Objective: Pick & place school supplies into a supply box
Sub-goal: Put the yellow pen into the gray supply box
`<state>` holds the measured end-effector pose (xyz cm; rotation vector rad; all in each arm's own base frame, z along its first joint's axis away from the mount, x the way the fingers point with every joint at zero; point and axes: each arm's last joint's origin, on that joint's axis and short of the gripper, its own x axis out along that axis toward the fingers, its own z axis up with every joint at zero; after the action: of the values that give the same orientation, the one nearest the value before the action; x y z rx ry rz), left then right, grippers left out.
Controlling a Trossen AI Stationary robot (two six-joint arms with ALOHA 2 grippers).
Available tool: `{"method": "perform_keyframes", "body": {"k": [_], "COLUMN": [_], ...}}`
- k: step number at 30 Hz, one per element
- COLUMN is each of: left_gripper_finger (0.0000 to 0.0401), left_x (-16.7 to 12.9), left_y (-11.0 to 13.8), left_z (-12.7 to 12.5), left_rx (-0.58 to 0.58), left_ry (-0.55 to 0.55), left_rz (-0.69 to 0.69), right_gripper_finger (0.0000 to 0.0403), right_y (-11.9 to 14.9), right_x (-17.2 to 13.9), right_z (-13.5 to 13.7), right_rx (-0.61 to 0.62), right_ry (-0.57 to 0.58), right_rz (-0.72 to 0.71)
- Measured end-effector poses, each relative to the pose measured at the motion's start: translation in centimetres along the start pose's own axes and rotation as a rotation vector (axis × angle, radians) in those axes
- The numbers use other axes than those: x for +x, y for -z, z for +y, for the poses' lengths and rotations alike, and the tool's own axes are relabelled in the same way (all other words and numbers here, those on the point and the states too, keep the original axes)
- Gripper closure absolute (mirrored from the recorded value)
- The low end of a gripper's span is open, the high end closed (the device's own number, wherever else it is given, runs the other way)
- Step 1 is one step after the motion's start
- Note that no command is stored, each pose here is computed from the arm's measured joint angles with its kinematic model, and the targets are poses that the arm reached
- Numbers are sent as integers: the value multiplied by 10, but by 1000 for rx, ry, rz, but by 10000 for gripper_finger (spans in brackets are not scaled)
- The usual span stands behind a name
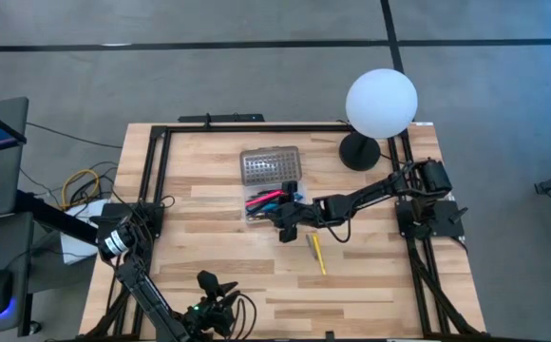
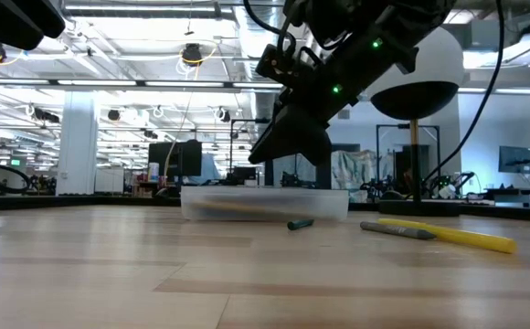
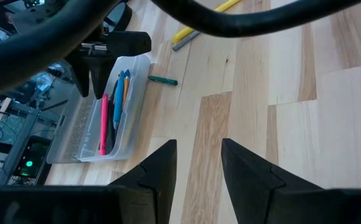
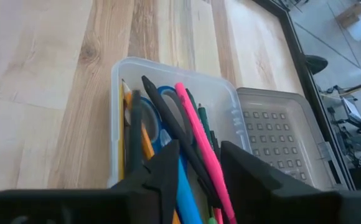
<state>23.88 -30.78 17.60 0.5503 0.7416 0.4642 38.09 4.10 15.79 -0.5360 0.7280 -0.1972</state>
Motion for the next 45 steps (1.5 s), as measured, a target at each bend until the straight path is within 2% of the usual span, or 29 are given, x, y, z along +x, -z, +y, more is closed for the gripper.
{"method": "perform_keyframes", "body": {"k": [7,11,15,21,25,29,32,36,40,45], "left_gripper_finger": [280,279,279,280,279,279,279,279,279,279], "left_x": [0,0,0,3,16,38,58,85,112,136], "left_y": [0,0,-1,-6,-12,-20,-26,-32,-29,-27], "left_z": [0,0,1,3,8,17,24,32,30,32], "left_rx": [0,4,34,84,75,23,-26,-75,-26,34], "left_ry": [0,-1,-25,-103,-129,-149,-145,-148,-176,-181], "left_rz": [0,-1,-40,-143,-122,-56,21,102,169,237], "right_gripper_finger": [242,235,239,252,259,267,272,277,280,280], "right_y": [-2,-8,-13,-9,2,11,15,16,19,37], "right_x": [-7,-29,-61,-110,-133,-148,-150,-146,-132,-110], "right_z": [7,14,25,47,65,78,87,98,106,112], "right_rx": [-33,-69,-53,46,139,316,458,575,632,601], "right_ry": [-7,-29,-72,-156,-177,-160,-137,-117,-70,-9], "right_rz": [8,29,51,136,239,311,342,340,350,483]}}
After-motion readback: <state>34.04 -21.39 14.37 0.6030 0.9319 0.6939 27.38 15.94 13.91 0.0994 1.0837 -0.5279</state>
